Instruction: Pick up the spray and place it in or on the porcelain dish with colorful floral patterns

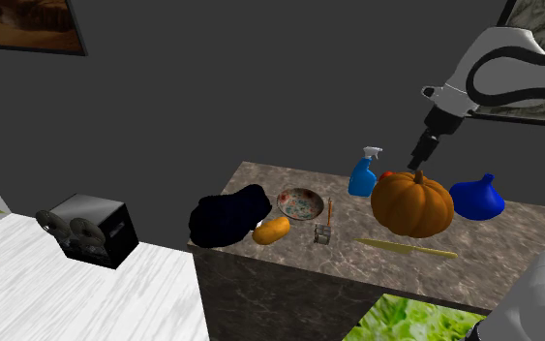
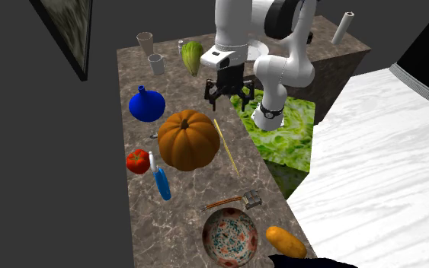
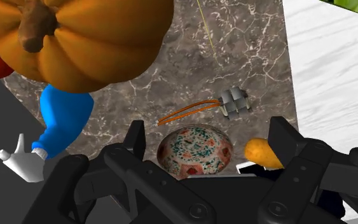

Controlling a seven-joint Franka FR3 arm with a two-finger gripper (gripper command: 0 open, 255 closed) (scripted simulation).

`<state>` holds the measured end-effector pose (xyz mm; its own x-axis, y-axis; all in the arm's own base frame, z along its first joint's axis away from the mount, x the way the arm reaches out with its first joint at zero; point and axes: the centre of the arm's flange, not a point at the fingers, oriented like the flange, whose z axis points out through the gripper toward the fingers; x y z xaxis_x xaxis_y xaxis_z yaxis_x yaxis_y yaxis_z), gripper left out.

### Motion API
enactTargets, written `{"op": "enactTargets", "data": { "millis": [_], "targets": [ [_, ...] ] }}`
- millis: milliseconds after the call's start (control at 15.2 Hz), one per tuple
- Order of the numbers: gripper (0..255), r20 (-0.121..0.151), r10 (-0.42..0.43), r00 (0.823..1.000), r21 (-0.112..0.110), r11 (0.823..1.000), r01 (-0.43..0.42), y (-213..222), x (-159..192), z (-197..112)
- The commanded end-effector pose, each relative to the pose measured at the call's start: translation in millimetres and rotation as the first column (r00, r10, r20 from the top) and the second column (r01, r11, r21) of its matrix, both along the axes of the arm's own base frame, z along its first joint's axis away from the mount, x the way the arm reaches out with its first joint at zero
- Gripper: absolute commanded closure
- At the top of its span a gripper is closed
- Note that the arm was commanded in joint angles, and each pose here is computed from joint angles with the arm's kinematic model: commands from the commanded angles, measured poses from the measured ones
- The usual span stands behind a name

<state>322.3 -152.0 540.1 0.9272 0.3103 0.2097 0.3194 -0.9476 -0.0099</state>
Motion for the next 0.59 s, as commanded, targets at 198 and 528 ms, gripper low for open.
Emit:
{"op": "enactTargets", "data": {
  "millis": [198, 528],
  "targets": [
    [0, 0.047, 0.069, 0.996, 0.019, 0.997, -0.070, -52.4, 23.3, -41.8],
    [0, 0.093, 0.135, 0.987, 0.037, 0.990, -0.138, -103.0, 49.0, -81.5]
  ]
}}
